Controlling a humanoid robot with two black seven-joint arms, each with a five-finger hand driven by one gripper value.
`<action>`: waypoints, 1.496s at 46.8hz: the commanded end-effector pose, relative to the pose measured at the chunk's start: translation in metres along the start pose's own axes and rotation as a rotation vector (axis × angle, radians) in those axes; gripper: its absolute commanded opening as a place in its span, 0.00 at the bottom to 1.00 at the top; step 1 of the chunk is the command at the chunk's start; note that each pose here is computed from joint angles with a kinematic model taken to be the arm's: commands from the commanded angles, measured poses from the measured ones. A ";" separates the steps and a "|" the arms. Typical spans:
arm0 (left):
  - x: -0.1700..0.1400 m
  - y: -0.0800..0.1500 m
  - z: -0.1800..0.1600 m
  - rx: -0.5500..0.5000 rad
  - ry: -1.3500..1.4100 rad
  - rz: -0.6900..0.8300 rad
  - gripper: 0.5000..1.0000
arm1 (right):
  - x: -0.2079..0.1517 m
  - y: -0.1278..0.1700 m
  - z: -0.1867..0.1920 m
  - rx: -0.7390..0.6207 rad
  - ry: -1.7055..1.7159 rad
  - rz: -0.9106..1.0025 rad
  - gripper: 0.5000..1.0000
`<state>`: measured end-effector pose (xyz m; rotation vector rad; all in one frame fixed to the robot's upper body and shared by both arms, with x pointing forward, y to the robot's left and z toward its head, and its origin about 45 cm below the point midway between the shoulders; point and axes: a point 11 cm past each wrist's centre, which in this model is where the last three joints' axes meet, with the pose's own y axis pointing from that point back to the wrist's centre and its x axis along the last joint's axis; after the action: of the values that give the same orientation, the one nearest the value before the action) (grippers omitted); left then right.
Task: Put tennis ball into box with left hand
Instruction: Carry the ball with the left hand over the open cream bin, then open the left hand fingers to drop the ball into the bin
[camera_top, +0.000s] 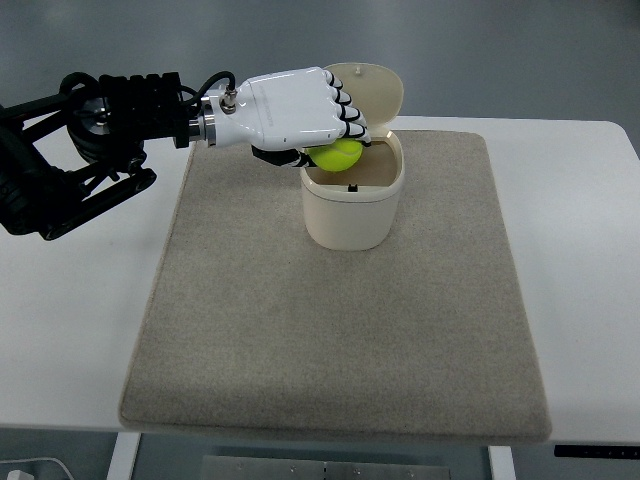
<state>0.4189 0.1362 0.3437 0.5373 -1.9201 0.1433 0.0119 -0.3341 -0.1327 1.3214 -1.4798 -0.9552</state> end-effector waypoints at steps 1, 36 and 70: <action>0.000 0.000 0.000 0.001 0.004 0.003 0.19 | 0.000 0.000 0.000 0.000 0.000 0.000 0.88; -0.003 -0.008 0.009 -0.012 0.039 0.018 0.68 | 0.000 0.000 0.000 0.000 0.000 0.000 0.88; -0.014 0.097 0.007 0.067 0.230 -0.029 0.90 | 0.000 0.000 0.000 0.000 0.000 0.000 0.88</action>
<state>0.3828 0.2044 0.3471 0.5573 -1.7649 0.1979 0.0119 -0.3341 -0.1327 1.3215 -1.4799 -0.9551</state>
